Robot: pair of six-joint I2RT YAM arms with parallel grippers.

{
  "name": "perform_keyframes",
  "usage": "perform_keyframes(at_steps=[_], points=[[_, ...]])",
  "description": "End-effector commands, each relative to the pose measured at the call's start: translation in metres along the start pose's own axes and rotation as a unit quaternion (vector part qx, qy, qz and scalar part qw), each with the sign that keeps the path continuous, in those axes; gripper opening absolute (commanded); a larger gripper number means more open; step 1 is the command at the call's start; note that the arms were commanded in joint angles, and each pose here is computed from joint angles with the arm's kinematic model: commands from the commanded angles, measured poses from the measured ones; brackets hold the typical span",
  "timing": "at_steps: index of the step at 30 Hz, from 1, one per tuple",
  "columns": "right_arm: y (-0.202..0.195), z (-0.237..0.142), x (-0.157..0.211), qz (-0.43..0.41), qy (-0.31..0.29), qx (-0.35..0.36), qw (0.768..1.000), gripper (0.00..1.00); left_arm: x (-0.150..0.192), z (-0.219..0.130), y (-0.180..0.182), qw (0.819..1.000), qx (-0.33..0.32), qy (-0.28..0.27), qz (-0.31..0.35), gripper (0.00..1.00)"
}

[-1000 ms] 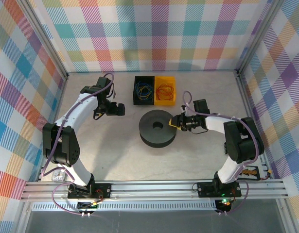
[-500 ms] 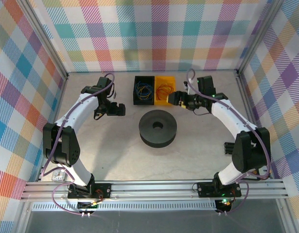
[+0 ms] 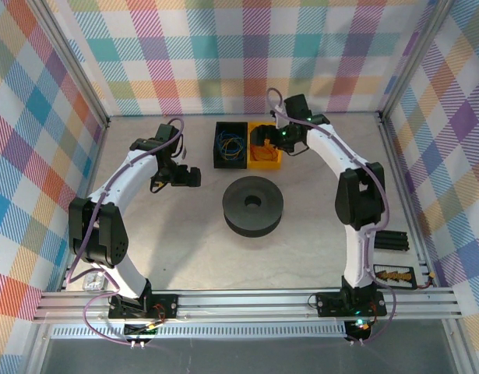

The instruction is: Wrap the cables

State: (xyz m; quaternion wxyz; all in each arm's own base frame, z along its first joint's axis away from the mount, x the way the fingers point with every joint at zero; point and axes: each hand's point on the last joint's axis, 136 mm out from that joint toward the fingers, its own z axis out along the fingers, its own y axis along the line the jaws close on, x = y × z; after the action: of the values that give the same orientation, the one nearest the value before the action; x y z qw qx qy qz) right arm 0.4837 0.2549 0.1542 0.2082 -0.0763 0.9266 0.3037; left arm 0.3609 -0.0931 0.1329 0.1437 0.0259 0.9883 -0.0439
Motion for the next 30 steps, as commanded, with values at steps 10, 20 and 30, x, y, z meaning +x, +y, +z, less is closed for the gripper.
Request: perform_keyframes(at_steps=[10, 20, 30], points=[[-0.006, 0.027, 0.013, 0.096, 0.017, 0.042, 0.994, 0.86, 0.001, -0.002, -0.002, 1.0, 0.0, -0.004, 0.01, 1.0], [-0.014, 0.04, 0.0, 0.156, 0.001, 0.057, 0.986, 0.8, 0.002, 0.002, -0.002, 1.0, 0.0, -0.003, 0.013, 1.0], [-0.029, 0.041, -0.004, 0.17, -0.019, 0.095, 0.981, 0.72, 0.002, 0.006, -0.002, 1.0, 0.001, -0.002, 0.018, 1.0]])
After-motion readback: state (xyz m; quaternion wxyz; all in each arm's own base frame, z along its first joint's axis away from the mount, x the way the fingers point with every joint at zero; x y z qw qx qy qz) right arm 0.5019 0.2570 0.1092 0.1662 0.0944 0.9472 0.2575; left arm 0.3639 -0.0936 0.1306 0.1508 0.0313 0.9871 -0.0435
